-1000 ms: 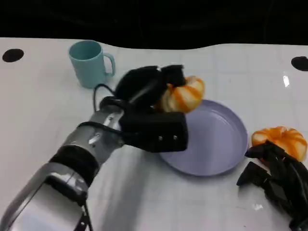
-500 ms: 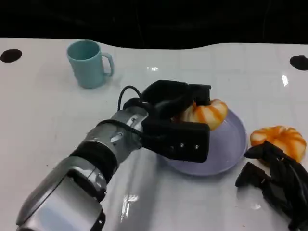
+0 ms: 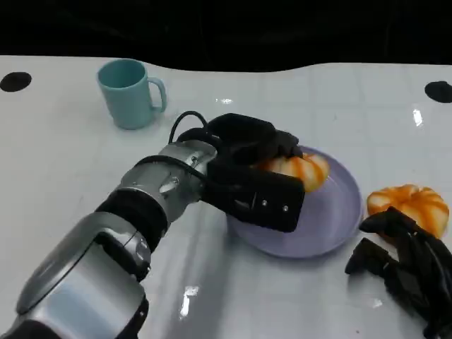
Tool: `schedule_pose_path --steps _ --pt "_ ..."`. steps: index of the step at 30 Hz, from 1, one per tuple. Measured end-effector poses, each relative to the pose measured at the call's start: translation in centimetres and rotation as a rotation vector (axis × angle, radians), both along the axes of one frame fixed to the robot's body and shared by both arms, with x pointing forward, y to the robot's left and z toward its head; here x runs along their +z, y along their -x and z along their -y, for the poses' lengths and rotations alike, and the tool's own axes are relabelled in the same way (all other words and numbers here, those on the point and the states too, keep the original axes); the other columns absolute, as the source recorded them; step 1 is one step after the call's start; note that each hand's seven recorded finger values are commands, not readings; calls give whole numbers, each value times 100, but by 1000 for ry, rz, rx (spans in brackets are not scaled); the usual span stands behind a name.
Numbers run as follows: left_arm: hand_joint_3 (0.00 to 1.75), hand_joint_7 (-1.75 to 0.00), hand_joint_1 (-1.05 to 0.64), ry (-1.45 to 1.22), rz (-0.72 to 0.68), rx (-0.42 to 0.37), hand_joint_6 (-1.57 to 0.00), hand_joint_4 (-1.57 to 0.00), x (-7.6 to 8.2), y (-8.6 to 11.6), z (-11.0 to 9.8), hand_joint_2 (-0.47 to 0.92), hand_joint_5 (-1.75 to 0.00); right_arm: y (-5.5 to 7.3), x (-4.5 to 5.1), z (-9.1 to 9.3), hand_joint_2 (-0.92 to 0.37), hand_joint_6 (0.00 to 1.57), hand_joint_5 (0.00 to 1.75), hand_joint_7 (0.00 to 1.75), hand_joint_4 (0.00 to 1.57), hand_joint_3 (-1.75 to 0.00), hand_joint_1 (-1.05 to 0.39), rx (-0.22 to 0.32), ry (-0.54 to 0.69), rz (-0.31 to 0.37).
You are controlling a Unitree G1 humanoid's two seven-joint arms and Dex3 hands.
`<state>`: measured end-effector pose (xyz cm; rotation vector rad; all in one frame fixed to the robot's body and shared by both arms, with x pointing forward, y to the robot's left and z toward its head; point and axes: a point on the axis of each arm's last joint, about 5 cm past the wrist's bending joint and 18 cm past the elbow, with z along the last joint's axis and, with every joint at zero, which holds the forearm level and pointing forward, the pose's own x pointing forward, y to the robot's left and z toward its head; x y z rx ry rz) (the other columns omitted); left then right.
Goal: Grasp the bread from the table and place it into the plate.
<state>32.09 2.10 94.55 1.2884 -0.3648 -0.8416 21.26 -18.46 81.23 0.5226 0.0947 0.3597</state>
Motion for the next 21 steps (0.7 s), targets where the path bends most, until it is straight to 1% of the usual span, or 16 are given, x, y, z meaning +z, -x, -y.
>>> schedule_pose_path --steps 2,4,8,11,14,17,21 --pt "74 0 -99 -43 7 -3 -31 -13 -7 -1 -3 92 -25 0 2 -1 -92 58 158 128 64 -22 -52 -1 3 0" --pt "76 0 -101 -82 8 -4 -31 -12 -7 -6 -10 92 -24 0 2 -1 -92 57 159 128 63 -22 -51 -3 3 0" --pt "77 -3 -100 -97 15 -5 -36 -14 25 -20 -24 92 -25 2 -1 3 -92 57 158 127 63 -22 -50 -2 -4 -1" --pt "75 -5 -99 -95 19 -8 -41 -18 48 -30 -38 92 -27 2 -2 4 -92 58 159 127 64 -22 -53 -1 -5 -1" --pt "74 -6 -98 -73 34 -15 -43 -20 90 -45 -67 92 -28 0 4 0 -92 59 159 127 65 -22 -54 -10 13 1" --pt "73 -6 -96 -55 45 -21 -44 -21 117 -54 -93 92 -28 4 8 3 -92 58 158 126 64 -22 -52 -17 39 8" --pt "70 -6 -94 -23 45 -15 -45 -22 129 -56 -129 92 -28 6 1 14 -92 58 158 126 64 -22 -51 -11 9 2"
